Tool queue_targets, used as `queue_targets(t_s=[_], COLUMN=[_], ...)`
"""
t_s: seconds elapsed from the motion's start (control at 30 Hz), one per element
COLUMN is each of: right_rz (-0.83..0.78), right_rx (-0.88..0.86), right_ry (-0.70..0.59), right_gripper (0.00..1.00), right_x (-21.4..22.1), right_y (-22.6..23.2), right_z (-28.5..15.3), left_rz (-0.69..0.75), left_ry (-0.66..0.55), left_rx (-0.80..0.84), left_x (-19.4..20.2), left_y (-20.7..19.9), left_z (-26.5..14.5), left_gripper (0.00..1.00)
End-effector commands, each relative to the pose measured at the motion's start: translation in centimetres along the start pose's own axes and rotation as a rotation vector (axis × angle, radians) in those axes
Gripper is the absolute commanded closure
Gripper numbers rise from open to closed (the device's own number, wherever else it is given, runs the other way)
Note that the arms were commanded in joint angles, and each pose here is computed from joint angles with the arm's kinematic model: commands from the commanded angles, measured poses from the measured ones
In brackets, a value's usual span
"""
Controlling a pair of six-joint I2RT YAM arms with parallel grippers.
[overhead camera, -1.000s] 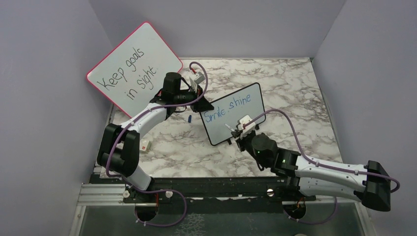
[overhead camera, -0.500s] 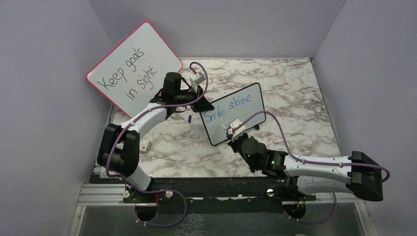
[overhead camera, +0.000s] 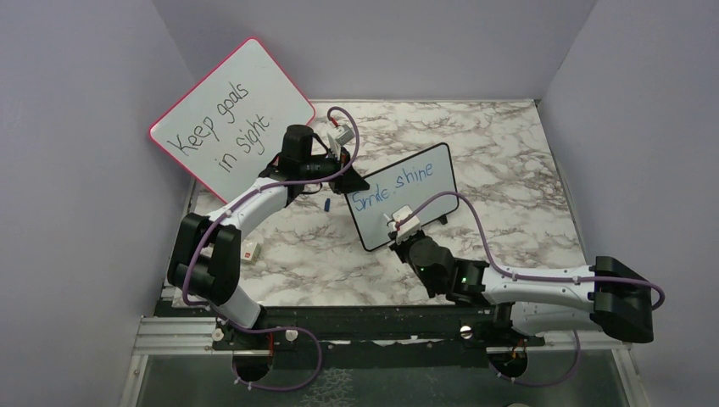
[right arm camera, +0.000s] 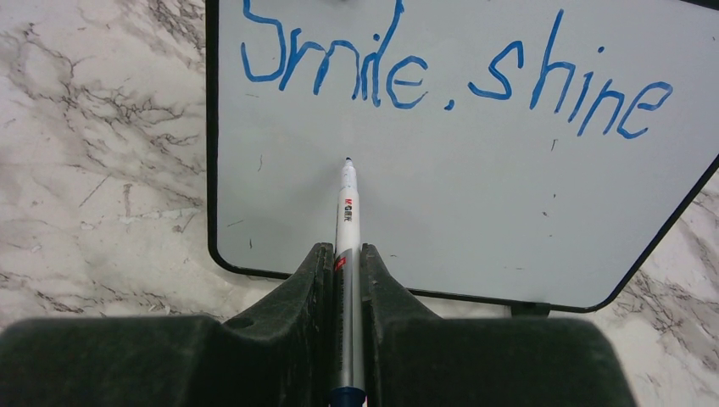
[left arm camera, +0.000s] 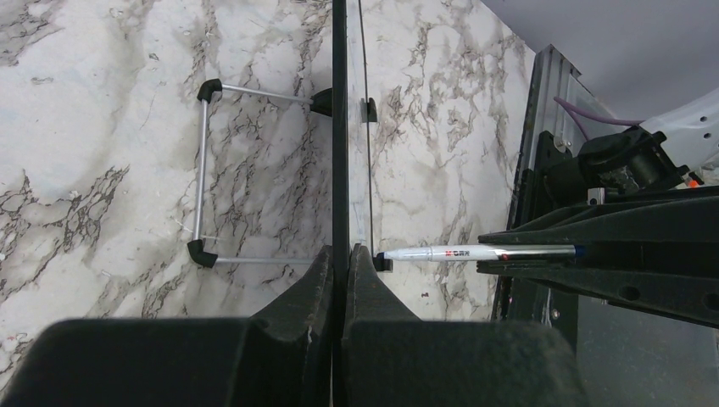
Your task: Write a sentence on the whiteboard
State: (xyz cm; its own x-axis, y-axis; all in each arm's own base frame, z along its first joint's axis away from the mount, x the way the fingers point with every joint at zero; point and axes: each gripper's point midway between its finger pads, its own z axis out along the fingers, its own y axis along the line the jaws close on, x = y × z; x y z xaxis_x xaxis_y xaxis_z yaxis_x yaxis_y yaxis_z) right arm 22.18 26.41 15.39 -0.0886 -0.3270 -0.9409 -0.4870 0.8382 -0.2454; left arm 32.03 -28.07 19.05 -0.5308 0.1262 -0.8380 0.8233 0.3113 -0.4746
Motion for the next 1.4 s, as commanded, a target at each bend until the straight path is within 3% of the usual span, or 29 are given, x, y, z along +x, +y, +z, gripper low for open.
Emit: queue_targets(t_s=[0.0,0.7,1.37], right_rz=[0.048,0.039,0.035], right_rx=[0.043,0.085,0.064], right_ry=[-0.045,-0.014,0.148], right_gripper=[0.99,0.99,0.99], right_x=[-1.8,-0.8,2.9], right_y=[-0.4,-0.2,0.2], right_z=[0.2,1.1,0.2], left_rz=[0.055,0.053,0.054], left_ry=[0.026,0.028,0.026], left_rx=[-0.017,-0.028,-0.032], left_x=[0.8,0.8,0.7], left_y=[0.1,0.3,0.2], left_z=[0.2,0.2,0.2], left_gripper=[1.0,1.0,1.0])
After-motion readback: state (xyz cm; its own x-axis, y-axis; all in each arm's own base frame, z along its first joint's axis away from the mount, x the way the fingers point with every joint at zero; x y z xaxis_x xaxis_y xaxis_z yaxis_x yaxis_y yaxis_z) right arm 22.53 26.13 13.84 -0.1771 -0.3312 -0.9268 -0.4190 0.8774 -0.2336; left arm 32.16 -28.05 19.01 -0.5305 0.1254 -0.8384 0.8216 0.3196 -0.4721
